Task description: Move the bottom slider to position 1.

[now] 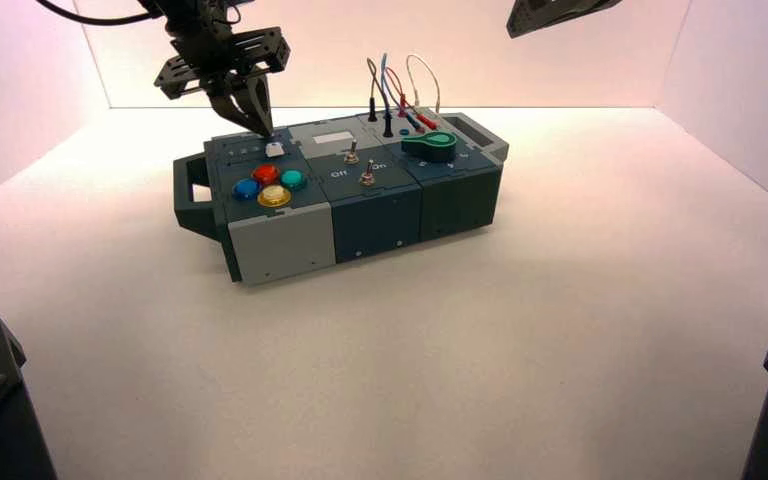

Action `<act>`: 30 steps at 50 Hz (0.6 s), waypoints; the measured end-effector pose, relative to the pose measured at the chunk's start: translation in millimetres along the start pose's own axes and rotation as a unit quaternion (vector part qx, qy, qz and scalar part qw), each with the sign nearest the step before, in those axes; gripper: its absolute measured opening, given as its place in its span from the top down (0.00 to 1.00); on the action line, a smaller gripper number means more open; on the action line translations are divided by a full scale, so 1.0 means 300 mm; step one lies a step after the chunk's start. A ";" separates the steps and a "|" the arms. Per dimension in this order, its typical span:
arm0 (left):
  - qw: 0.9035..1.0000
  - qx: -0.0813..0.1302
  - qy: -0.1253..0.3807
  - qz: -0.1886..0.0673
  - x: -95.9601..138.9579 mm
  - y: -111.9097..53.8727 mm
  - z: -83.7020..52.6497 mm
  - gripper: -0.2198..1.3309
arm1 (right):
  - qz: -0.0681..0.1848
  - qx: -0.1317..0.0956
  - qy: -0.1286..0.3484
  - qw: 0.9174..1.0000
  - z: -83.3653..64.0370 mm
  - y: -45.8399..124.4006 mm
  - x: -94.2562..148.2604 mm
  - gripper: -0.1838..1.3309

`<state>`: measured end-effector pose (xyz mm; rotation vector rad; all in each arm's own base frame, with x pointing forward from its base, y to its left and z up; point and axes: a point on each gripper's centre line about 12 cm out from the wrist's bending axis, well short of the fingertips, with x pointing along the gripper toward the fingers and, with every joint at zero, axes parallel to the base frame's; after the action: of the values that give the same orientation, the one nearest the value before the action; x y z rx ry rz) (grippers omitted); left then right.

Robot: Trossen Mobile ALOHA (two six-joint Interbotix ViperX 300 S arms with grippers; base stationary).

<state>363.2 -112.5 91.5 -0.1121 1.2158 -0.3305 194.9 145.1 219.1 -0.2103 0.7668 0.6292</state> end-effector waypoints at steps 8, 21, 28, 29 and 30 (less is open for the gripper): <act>1.000 0.001 -0.001 0.000 -0.004 0.001 0.001 0.96 | 0.013 -0.006 0.007 1.000 -0.004 0.010 0.008 0.97; 1.000 -0.004 0.001 0.003 -0.007 0.021 -0.003 0.96 | 0.017 -0.007 0.030 0.999 -0.016 0.009 0.032 0.97; 1.000 -0.010 -0.001 0.008 -0.019 0.046 -0.007 0.96 | 0.017 -0.006 0.036 0.999 -0.020 0.009 0.041 0.97; 1.000 -0.011 -0.001 0.007 -0.022 0.049 -0.006 0.96 | 0.017 -0.007 0.036 0.999 -0.019 0.009 0.041 0.97; 1.000 -0.013 -0.002 0.008 -0.024 0.052 -0.004 0.96 | 0.017 -0.006 0.036 0.999 -0.019 0.009 0.042 0.97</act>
<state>362.7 -95.3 93.5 -0.1247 1.2163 -0.3004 196.8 150.7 206.1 -0.2327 0.8381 0.6609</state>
